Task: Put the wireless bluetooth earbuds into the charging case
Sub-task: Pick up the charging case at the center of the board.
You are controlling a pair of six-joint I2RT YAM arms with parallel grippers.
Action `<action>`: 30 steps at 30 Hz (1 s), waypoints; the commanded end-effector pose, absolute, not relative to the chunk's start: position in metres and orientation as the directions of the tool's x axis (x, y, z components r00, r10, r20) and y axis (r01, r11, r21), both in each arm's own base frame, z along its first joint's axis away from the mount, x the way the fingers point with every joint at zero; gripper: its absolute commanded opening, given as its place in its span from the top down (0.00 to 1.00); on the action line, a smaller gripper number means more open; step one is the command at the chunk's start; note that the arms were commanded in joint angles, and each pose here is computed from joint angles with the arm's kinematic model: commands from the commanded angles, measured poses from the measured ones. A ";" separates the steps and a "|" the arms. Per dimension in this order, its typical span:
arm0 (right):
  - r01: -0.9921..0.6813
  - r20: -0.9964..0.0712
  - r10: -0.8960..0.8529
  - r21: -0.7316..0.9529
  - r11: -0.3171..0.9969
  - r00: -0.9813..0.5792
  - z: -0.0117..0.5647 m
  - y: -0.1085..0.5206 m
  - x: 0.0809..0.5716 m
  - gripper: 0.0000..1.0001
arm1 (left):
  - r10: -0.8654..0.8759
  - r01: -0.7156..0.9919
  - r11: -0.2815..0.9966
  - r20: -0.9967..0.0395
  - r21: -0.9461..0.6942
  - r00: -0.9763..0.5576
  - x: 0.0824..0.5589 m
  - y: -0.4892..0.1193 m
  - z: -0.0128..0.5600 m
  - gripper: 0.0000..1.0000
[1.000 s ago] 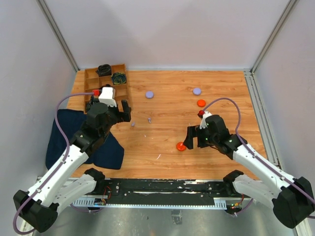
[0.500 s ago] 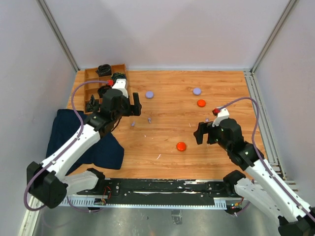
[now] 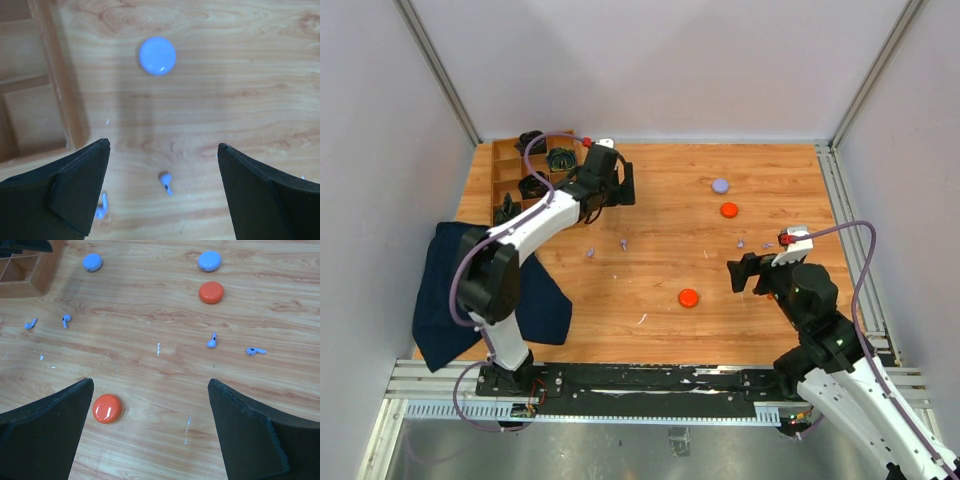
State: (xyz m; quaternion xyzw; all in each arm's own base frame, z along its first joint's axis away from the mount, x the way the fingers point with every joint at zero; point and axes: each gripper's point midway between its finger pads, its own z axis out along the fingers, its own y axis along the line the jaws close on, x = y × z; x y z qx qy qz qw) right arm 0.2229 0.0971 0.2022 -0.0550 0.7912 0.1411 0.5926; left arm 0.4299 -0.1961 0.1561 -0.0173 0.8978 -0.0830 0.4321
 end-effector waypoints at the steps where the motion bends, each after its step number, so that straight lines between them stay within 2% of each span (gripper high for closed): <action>1: -0.265 -0.962 0.049 0.123 0.956 -0.270 0.210 0.095 0.226 0.01 | -0.138 -0.019 0.987 -0.787 -0.159 -0.601 0.475 -0.197 0.154 0.06; 5: -0.274 -0.959 0.038 0.118 0.955 -0.282 0.209 0.098 0.227 0.01 | -0.138 -0.050 0.989 -0.774 -0.137 -0.618 0.507 -0.195 0.133 0.07; 12: -0.225 -0.956 0.031 0.100 0.969 -0.291 0.205 0.089 0.230 0.01 | -0.106 -0.065 0.994 -0.741 -0.084 -0.663 0.545 -0.196 0.095 0.15; 24: -0.198 -0.954 0.029 0.092 0.976 -0.299 0.182 0.086 0.234 0.01 | -0.064 -0.022 0.997 -0.663 -0.072 -0.746 0.557 -0.211 0.040 0.22; 30: -0.176 -0.955 0.022 0.077 0.981 -0.295 0.179 0.080 0.232 0.01 | -0.048 -0.020 0.999 -0.652 -0.050 -0.757 0.559 -0.209 0.028 0.31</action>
